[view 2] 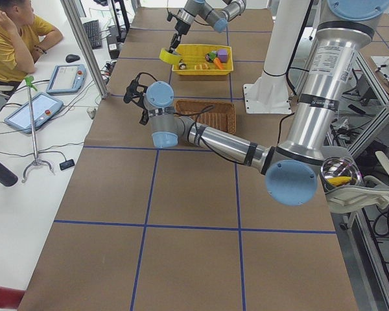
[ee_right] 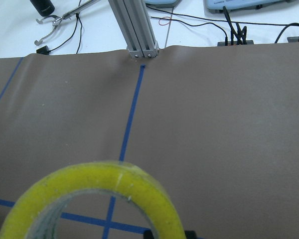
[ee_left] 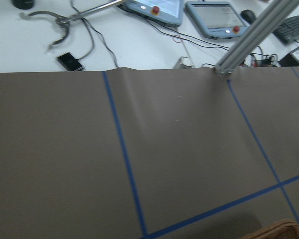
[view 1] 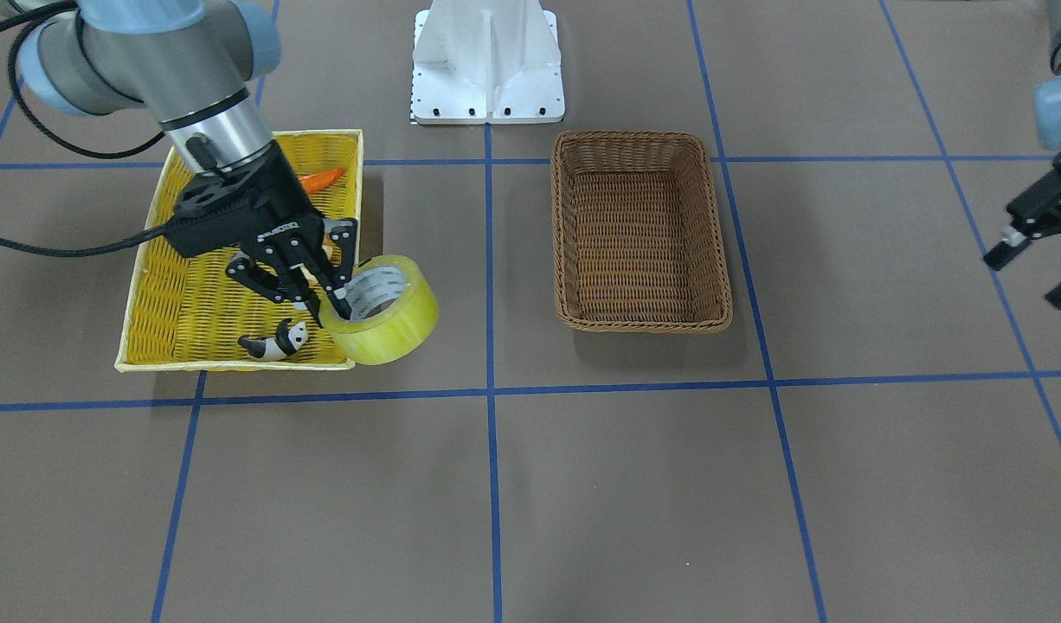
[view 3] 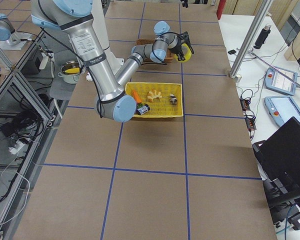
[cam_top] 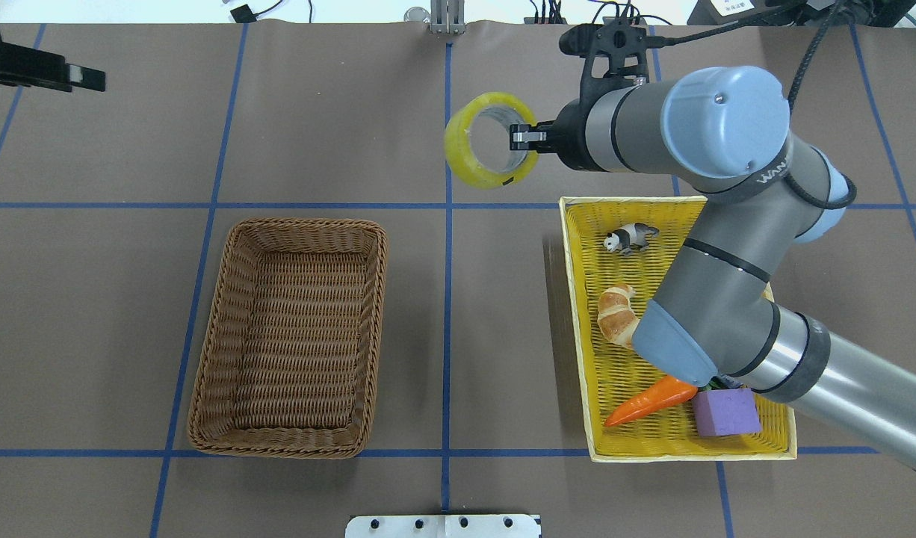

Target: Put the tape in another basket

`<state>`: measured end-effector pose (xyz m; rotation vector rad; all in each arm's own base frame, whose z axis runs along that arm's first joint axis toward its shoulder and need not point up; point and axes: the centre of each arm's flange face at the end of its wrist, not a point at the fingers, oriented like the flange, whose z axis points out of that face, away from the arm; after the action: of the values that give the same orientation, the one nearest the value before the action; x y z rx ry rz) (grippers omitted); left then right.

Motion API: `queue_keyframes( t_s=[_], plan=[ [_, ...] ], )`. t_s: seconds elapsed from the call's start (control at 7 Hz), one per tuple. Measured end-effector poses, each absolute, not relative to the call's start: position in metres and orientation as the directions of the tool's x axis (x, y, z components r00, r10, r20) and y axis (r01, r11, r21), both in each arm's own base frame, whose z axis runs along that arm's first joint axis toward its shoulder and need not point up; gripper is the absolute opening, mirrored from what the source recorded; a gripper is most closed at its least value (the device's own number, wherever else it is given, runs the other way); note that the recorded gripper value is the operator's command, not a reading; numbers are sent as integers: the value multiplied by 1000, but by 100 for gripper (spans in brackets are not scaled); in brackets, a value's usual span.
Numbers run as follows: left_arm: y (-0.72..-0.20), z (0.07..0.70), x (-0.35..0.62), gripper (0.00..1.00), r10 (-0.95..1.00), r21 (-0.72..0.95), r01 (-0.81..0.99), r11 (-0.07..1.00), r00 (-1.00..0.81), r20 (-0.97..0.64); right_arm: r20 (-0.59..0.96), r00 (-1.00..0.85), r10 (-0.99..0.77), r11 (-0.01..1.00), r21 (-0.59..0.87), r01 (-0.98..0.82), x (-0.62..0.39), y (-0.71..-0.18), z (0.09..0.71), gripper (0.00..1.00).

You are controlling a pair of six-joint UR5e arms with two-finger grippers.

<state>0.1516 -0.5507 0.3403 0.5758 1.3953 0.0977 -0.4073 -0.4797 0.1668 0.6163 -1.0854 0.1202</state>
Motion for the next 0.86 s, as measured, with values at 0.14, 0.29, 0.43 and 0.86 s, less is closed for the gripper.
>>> queue_keyframes(
  t_s=[0.14, 0.29, 0.43, 0.86],
  plan=[
    [-548, 303, 184, 99, 412, 435, 260, 862, 139, -900, 869, 449, -208, 814, 408, -414, -424, -471, 149, 0],
    [-536, 273, 219, 99, 428, 437, 263, 860, 95, -899, 886, 410, -218, 802, 402, -442, -442, -467, 139, 0],
    [-518, 250, 255, 99, 450, 448, 266, 853, 59, -891, 896, 376, -234, 794, 400, -458, -458, -465, 134, 0],
    [-476, 227, 323, 99, 503, 477, 278, 833, -22, -864, 906, 328, -266, 793, 399, -460, -480, -454, 114, 0]
  ],
)
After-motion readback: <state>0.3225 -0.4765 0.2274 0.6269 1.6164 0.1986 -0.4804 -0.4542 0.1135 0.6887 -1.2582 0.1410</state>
